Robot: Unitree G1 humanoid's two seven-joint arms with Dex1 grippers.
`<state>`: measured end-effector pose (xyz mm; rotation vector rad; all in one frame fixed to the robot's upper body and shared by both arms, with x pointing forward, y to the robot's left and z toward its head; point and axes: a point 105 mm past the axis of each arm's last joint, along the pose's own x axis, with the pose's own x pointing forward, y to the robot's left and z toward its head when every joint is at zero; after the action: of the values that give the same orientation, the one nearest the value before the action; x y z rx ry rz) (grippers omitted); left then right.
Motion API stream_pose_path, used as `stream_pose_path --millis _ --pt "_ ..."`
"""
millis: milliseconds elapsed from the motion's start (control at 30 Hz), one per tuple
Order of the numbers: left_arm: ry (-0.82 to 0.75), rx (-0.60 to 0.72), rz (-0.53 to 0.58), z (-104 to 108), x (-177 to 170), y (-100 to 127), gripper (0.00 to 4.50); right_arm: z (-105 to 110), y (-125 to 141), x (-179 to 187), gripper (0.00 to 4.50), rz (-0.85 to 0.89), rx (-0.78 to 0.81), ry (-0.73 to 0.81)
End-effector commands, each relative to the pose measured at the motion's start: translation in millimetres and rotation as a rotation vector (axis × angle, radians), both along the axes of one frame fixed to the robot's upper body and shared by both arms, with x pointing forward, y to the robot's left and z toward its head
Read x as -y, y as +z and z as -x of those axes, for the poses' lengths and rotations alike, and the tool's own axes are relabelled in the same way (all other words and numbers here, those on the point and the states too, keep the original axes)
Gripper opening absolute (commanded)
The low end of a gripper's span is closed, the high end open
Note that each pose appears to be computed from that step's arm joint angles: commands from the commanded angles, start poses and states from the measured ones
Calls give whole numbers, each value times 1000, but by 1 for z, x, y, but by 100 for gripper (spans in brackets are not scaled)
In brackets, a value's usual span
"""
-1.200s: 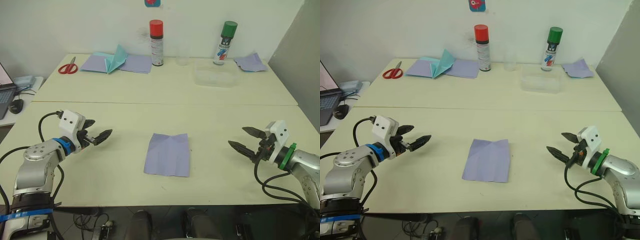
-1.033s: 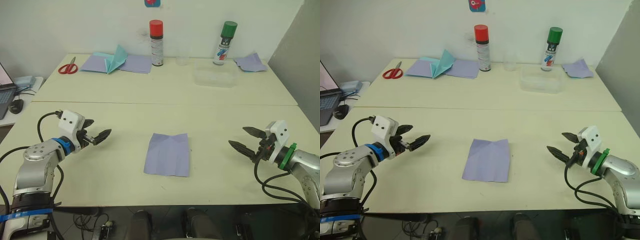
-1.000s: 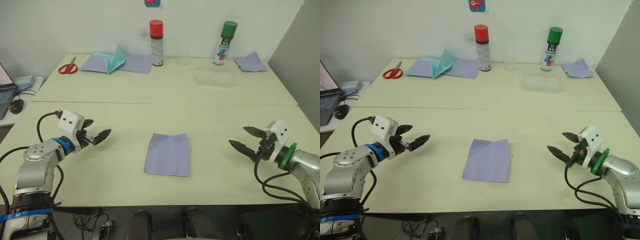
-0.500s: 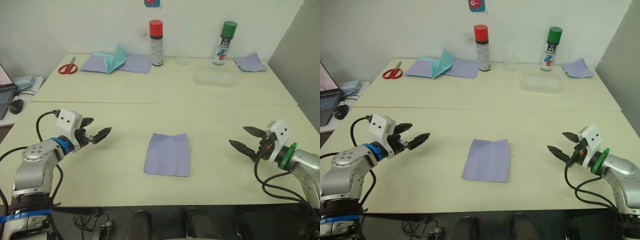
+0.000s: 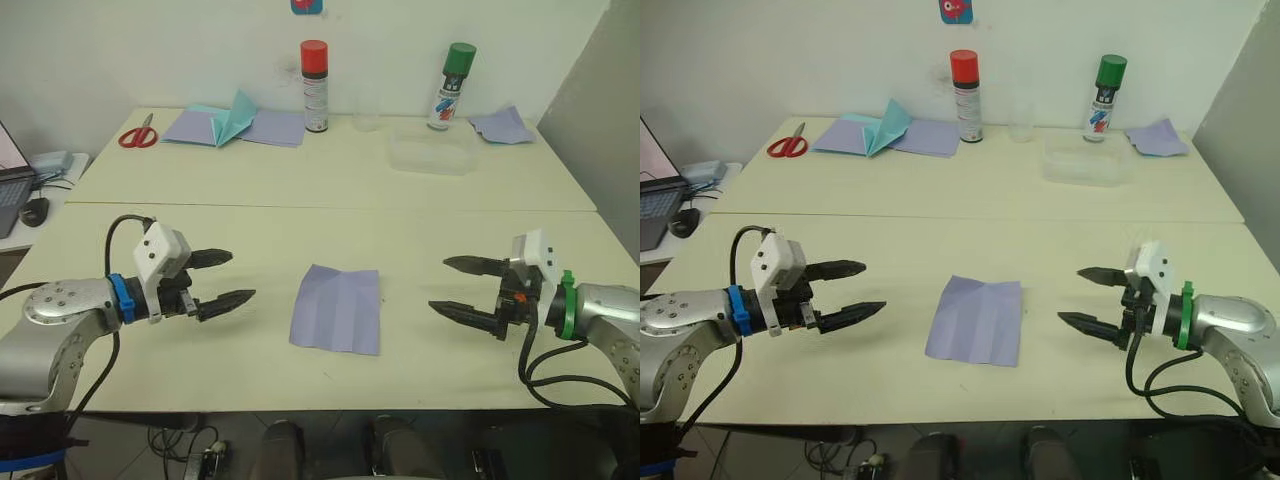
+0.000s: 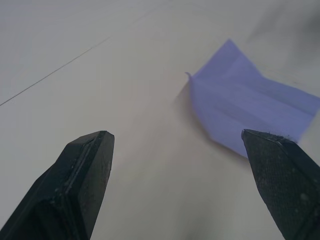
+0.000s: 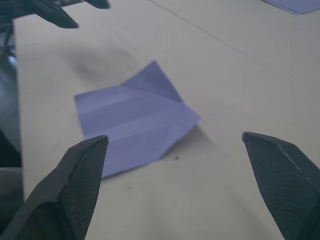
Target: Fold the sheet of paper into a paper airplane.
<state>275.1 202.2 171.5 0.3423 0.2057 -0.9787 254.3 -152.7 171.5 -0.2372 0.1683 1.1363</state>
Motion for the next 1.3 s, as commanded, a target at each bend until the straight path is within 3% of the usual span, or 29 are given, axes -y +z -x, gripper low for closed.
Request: stream_pose_path --millis 33,267,733,1033,1200,1300 --pt "-70 60 -25 -3 18 11 448 5 7 -8 450 14 29 51" --pt "-154 88 0 -1 50 0 448 3 -1 -5 450 30 19 36" --pt "-151 85 -2 -26 89 -49 14 -15 -31 0 450 37 -7 -67" --pt "-88 -44 -135 -35 87 -109 4 -36 -63 1 450 130 10 -159" --pt "-74 -69 -109 -33 92 -117 4 -37 -78 -6 450 132 -16 -155" --pt "-82 -74 -96 -30 95 -116 0 -40 -81 -12 395 122 -29 -149"
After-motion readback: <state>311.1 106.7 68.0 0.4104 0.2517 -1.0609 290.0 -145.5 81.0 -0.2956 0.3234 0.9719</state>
